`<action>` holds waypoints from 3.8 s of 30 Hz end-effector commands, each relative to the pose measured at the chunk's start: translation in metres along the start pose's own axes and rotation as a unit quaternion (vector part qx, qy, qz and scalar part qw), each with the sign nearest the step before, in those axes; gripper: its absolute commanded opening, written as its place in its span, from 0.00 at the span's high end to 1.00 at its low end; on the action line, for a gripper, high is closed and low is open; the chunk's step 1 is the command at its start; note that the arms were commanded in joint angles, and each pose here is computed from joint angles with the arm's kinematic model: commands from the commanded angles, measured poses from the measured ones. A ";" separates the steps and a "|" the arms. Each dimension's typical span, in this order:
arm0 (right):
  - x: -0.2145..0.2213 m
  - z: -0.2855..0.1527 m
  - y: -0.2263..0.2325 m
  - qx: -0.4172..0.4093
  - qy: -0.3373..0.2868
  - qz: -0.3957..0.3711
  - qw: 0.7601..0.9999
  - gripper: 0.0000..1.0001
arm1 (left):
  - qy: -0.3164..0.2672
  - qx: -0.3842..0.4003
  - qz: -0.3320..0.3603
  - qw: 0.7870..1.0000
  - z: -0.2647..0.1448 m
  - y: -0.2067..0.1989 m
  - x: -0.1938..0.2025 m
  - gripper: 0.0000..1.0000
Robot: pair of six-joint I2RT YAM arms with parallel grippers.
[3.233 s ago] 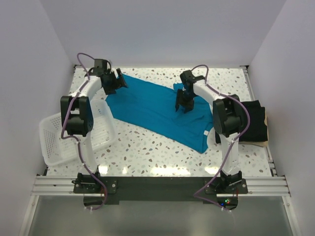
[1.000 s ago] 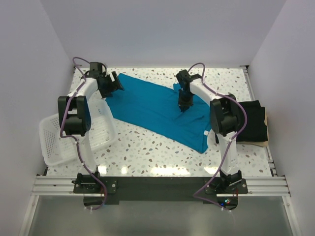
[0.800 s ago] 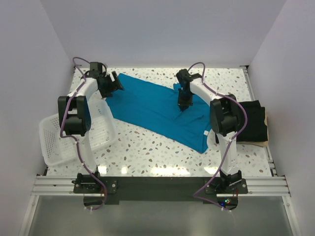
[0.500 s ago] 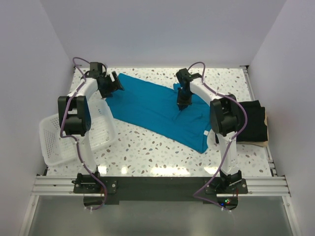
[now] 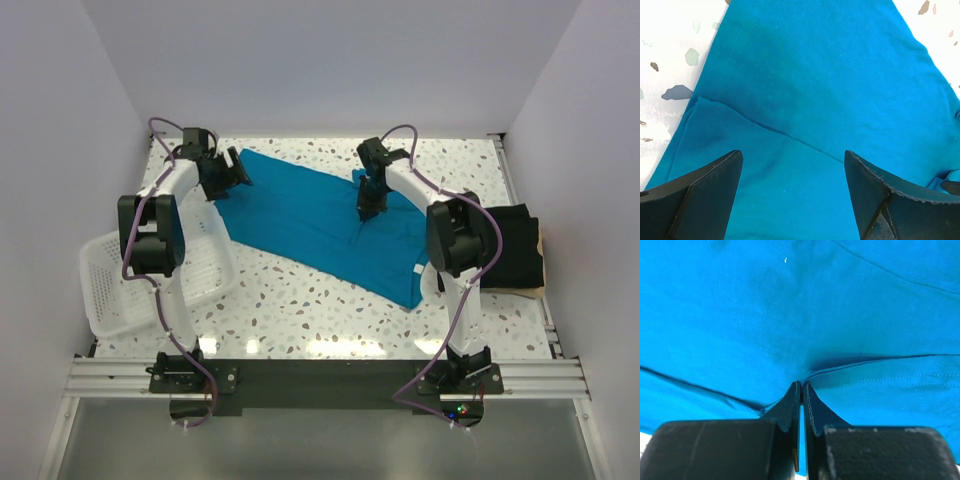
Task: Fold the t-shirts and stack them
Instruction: Fold the tshirt
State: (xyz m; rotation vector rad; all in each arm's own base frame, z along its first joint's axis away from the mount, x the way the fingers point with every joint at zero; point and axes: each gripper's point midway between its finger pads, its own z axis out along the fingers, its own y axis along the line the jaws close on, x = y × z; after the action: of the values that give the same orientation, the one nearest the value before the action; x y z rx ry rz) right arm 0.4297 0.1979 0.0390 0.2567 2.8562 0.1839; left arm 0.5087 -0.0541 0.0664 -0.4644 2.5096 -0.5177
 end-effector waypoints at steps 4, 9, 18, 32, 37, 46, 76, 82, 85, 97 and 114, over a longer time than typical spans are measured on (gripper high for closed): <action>-0.018 -0.020 0.018 -0.030 -0.035 0.006 0.999 0.80 | -0.026 0.013 0.015 0.999 -0.013 -0.008 -0.016 0.13; -0.030 -0.041 0.019 -0.032 -0.066 0.008 0.997 0.47 | -0.038 0.019 0.018 0.999 -0.013 -0.015 -0.028 0.12; -0.089 -0.068 -0.021 -0.012 -0.150 0.043 0.988 0.34 | -0.090 0.030 0.028 0.995 -0.003 -0.031 -0.078 0.12; -0.218 -0.038 -0.080 0.046 -0.310 0.075 0.947 0.36 | -0.179 0.050 0.026 0.982 0.018 -0.045 -0.138 0.12; -0.233 -0.009 -0.084 0.040 -0.316 0.070 0.945 0.42 | -0.186 0.047 0.024 0.981 0.028 -0.040 -0.140 0.12; -0.251 0.001 -0.088 0.050 -0.347 0.078 0.933 0.44 | -0.197 0.056 0.043 0.978 0.042 -0.039 -0.143 0.12; -0.218 0.051 -0.102 0.058 -0.265 0.063 0.960 0.72 | -0.231 0.086 0.019 0.969 0.090 -0.039 -0.154 0.12; -0.217 0.039 -0.103 0.056 -0.271 0.066 0.959 1.00 | -0.222 0.083 0.005 0.972 0.096 -0.039 -0.148 0.12; -0.224 0.019 -0.090 0.022 -0.290 0.065 0.955 1.00 | -0.226 0.087 0.004 0.970 0.091 -0.041 -0.149 0.13; -0.185 -0.070 0.004 -0.220 -0.278 0.001 0.935 1.00 | -0.217 0.069 -0.027 0.973 0.073 -0.039 -0.143 0.13; -0.039 -0.143 0.067 -0.360 -0.142 -0.142 0.911 1.00 | -0.169 0.057 -0.074 0.981 0.081 -0.031 -0.118 0.16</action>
State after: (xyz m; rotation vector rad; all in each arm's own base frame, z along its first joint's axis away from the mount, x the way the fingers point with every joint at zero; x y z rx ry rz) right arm 0.4688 0.2314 0.1701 -0.1399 2.3207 0.9124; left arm 0.6630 -0.0480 0.0495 -0.6154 2.1142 -0.5502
